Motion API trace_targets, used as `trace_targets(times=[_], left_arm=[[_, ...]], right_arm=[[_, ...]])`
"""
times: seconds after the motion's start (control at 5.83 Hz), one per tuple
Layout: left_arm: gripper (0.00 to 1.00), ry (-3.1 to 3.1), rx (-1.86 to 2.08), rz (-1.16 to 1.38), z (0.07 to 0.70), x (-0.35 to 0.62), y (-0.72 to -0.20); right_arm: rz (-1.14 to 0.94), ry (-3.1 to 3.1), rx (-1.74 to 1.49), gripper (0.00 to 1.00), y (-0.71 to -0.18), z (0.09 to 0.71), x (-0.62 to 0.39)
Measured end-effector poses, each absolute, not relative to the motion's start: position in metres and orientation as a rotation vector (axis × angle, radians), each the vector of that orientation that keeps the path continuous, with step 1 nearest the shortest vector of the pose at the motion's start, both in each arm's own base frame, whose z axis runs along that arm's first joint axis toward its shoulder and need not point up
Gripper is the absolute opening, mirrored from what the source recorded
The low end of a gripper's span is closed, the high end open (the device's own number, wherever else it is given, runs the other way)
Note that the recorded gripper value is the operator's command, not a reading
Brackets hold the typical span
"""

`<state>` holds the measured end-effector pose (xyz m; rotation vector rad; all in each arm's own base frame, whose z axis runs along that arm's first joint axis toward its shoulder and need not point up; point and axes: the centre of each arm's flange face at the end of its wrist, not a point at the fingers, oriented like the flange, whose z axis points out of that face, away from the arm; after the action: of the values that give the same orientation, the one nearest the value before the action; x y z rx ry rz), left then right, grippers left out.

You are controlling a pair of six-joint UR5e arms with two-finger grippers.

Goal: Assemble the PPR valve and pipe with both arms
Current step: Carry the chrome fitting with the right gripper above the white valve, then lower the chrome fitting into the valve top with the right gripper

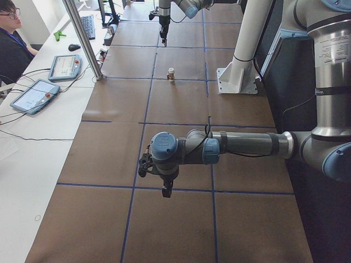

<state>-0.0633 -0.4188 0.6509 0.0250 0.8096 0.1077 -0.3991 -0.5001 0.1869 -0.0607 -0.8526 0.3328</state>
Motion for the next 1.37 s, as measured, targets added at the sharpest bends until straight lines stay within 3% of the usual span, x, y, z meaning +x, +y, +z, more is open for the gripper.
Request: trace_targets(times=[0.69,1.37], left_arm=[[1.00,0.807,0.030,0.106,0.648,-0.063,-0.422],[1.00,0.806,0.039,0.108,0.643,-0.064,-0.427]], right_arm=[[0.582,-0.798,-0.136,0.00,-0.470,0.098,-0.508],[0.594,-0.749,-0.137,0.00,-0.444,0.097,-0.557]])
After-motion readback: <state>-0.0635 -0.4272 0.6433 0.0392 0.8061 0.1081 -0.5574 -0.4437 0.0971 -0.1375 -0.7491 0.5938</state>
